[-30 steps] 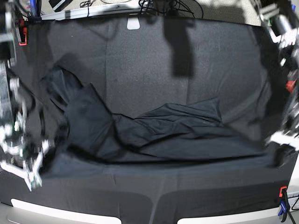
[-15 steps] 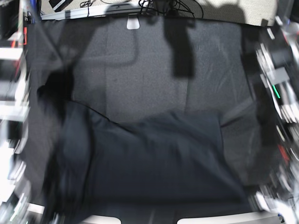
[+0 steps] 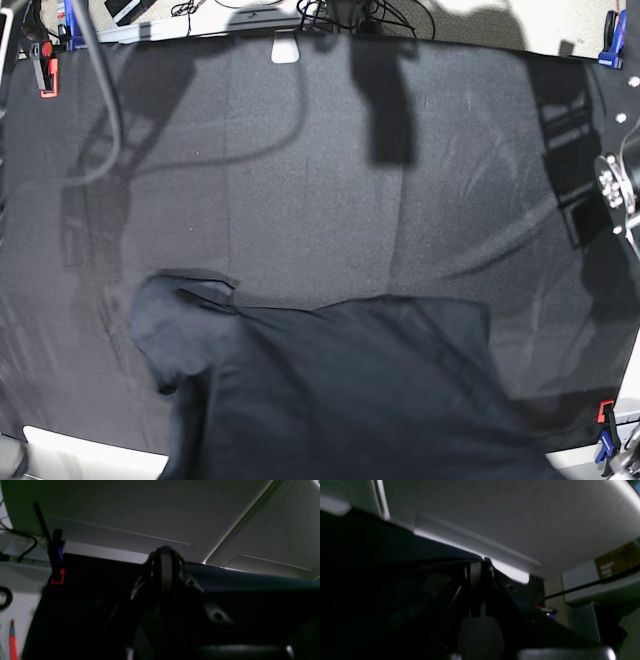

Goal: Layout the t-shirt on the table in an organized manner, then fold the t-shirt properly
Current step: 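Lift the shirt with both grippers and swing it up over the table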

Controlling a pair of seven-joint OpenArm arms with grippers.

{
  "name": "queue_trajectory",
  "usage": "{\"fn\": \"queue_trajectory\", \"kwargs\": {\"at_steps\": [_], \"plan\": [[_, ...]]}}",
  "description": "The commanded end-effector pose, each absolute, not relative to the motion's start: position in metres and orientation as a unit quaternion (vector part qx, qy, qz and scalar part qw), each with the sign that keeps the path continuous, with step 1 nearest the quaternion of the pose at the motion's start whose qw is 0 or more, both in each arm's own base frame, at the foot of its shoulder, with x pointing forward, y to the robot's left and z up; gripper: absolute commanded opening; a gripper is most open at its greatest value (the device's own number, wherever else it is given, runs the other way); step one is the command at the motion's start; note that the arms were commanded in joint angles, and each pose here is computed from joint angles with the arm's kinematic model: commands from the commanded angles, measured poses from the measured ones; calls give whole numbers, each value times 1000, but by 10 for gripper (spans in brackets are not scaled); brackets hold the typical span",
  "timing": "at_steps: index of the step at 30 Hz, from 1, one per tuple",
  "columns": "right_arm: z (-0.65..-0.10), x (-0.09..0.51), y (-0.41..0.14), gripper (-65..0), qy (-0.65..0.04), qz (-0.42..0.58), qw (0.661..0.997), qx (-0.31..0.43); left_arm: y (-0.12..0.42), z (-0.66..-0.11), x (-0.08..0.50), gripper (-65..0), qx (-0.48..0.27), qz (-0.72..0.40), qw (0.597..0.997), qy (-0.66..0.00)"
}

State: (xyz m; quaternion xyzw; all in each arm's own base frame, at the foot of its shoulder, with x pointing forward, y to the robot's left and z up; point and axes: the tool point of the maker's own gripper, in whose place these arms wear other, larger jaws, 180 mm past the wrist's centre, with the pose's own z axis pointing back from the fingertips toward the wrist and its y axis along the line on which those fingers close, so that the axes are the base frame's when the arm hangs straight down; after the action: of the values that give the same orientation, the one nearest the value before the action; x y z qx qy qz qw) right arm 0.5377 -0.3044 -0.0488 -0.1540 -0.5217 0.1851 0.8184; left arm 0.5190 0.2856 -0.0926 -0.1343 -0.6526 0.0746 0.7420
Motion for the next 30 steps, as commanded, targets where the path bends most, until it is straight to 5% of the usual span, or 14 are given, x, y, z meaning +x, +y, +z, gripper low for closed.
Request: {"fn": "queue_trajectory", "kwargs": {"at_steps": [1, 13, 30], "plan": [[-25, 534, -310, -650, -542, 178, 803, -172, 298, -71, 512, -650, -123, 75, 719, -680], [-167, 469, -277, -650, -417, 263, 851, -183, 313, -216, 406, -650, -105, 105, 789, -596], [-283, 303, -341, -650, -284, 204, 922, -168, 303, -354, 235, -650, -79, 95, 898, -422]]}}
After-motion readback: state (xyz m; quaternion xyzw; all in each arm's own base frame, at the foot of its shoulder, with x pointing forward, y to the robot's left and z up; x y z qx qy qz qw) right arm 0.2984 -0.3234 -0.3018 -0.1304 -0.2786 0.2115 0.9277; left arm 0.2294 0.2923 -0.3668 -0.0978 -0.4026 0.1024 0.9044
